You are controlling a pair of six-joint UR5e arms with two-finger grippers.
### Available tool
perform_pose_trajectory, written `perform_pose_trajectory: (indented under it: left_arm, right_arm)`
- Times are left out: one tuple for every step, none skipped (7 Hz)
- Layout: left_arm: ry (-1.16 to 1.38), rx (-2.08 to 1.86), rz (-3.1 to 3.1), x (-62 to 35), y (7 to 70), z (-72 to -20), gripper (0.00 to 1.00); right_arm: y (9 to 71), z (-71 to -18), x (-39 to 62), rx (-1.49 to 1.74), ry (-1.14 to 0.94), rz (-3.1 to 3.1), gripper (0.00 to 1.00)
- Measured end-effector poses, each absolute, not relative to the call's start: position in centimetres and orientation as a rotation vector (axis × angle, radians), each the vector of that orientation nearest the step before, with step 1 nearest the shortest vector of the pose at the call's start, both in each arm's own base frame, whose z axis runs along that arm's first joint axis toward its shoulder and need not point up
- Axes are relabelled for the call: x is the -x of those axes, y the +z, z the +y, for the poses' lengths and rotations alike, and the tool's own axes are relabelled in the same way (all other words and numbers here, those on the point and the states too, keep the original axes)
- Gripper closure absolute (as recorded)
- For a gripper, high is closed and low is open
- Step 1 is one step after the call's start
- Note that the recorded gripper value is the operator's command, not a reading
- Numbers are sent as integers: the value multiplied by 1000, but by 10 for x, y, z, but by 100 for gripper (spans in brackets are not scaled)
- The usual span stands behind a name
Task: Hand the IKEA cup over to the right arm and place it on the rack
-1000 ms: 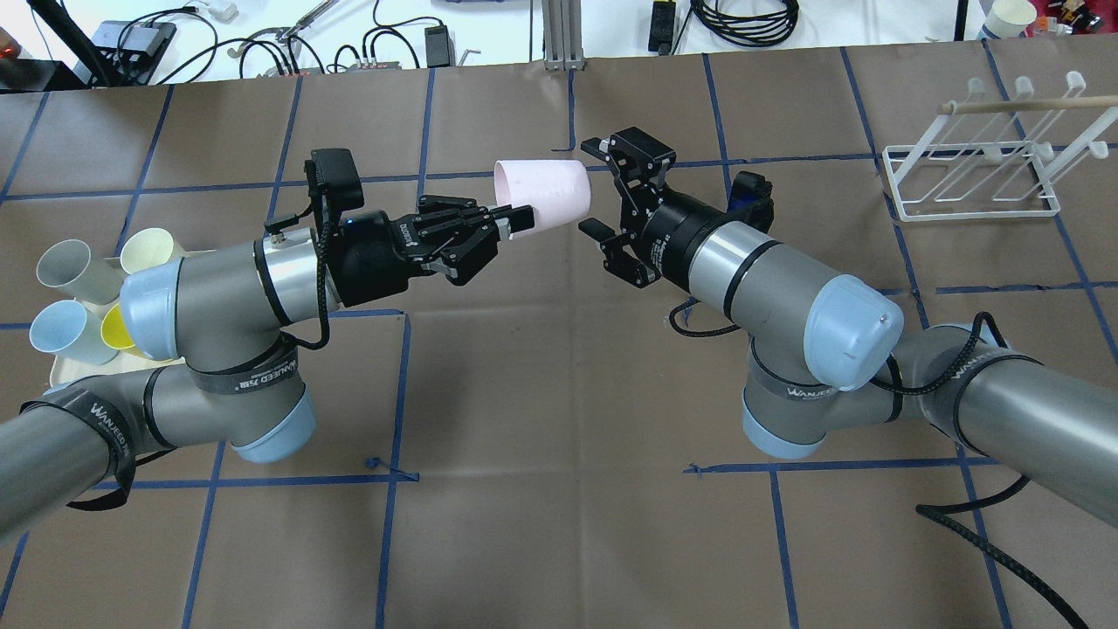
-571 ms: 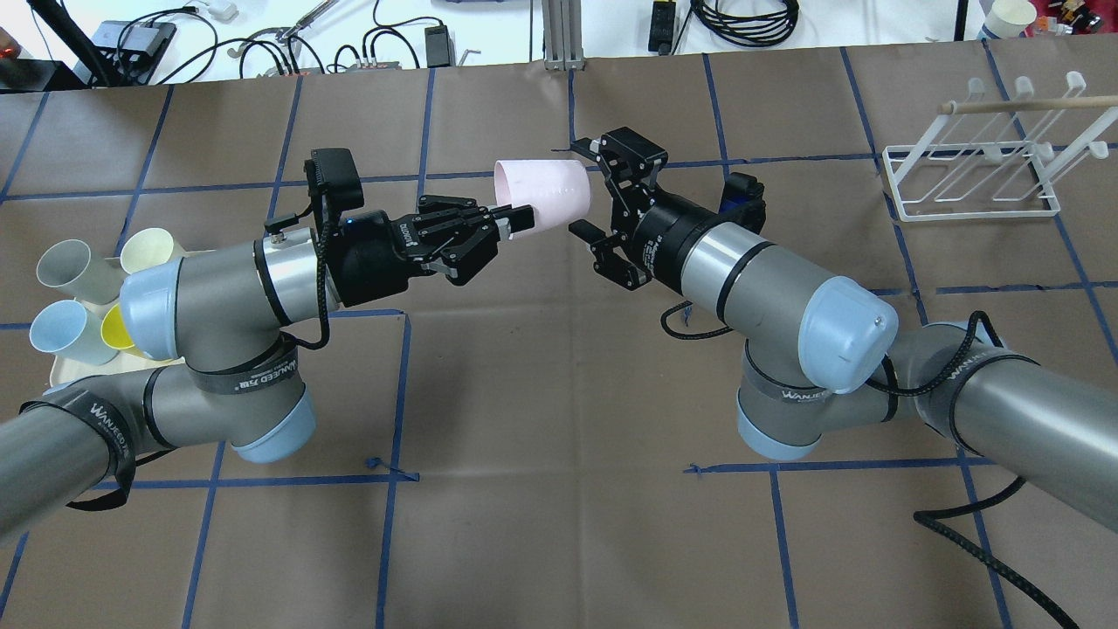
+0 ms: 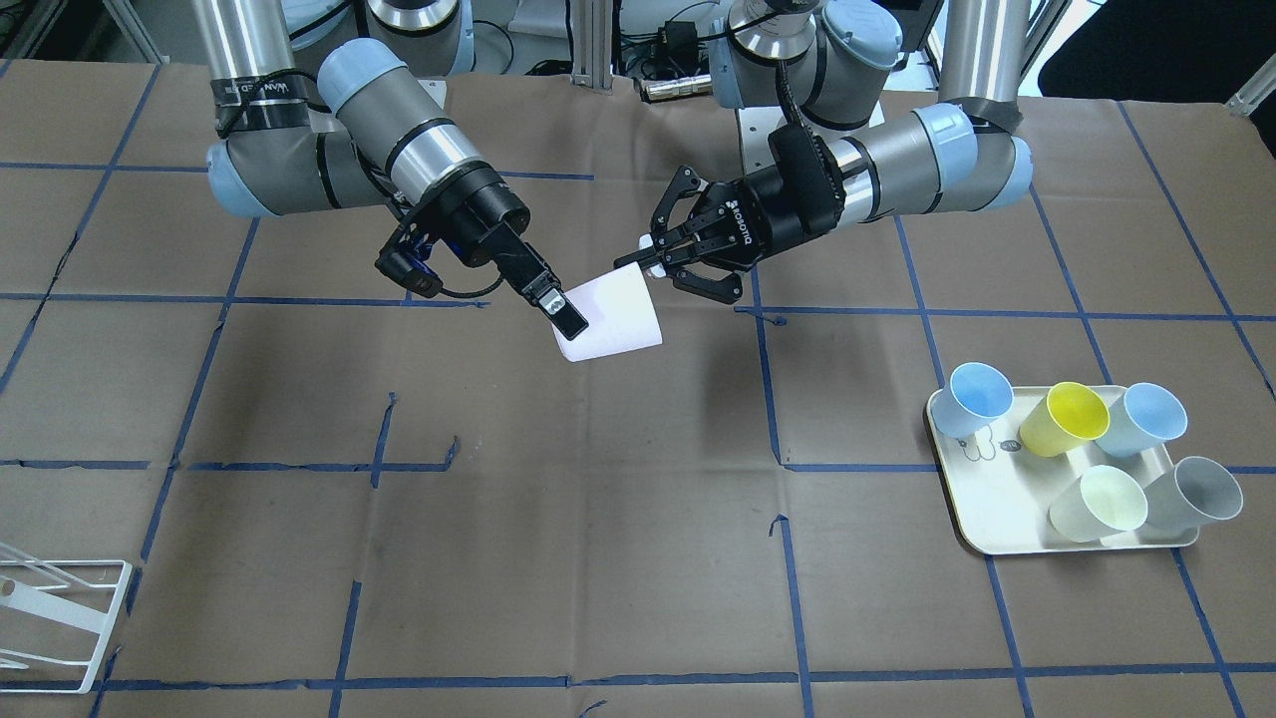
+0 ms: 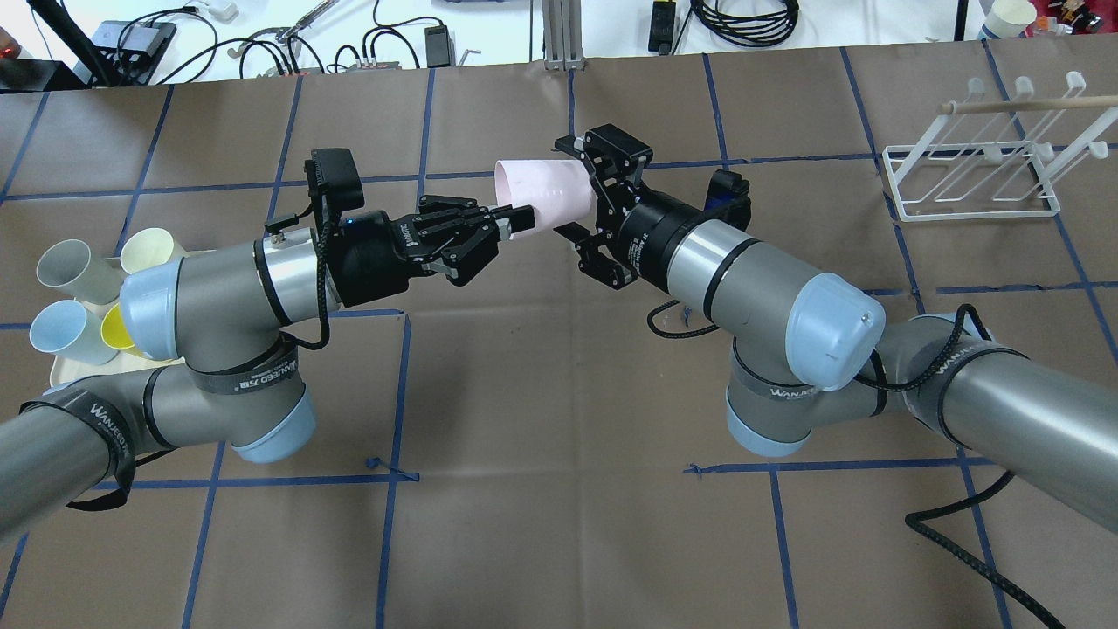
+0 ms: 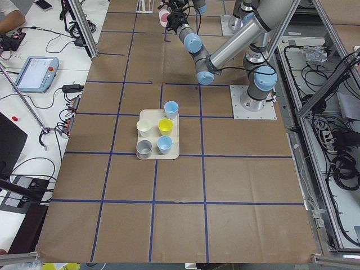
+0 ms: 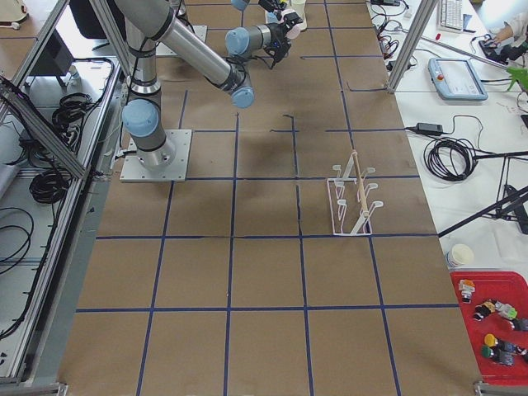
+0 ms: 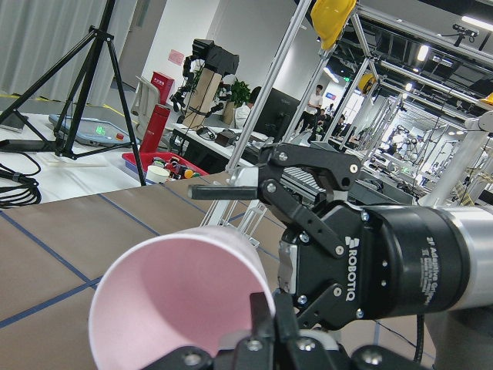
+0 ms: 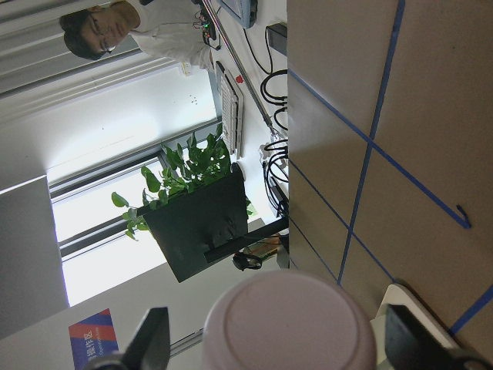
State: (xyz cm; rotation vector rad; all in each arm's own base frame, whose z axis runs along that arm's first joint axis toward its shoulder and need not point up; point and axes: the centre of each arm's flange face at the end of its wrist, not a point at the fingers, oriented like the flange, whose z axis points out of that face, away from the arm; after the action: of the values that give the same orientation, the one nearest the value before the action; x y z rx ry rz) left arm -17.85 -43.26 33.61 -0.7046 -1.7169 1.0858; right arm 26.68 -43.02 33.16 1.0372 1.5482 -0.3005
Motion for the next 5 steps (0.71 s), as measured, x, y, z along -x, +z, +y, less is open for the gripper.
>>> perform_pose_trajectory:
  left_arm:
    - [1085,703,-1717,179,336,-433,100]
    - [1085,703,-1717,179,336,-432,100]
    - [1085,703,-1717,179,337,-432,100]
    - [1086,704,-1716,179,337,-432,100]
    - [1086,704,-1715,179,338,-432,100]
  right_arm:
    - [331,-431,-268,-1036,-298,1549,10]
    - [332,-431,-268,-1036,-297,1549,13]
    - [332,-431,-269,-1035,-297,1548,21]
    - [332,-431,-269,-1034,-295,1549,33]
    - [332,-431,-270,-1032,-292,1551,47]
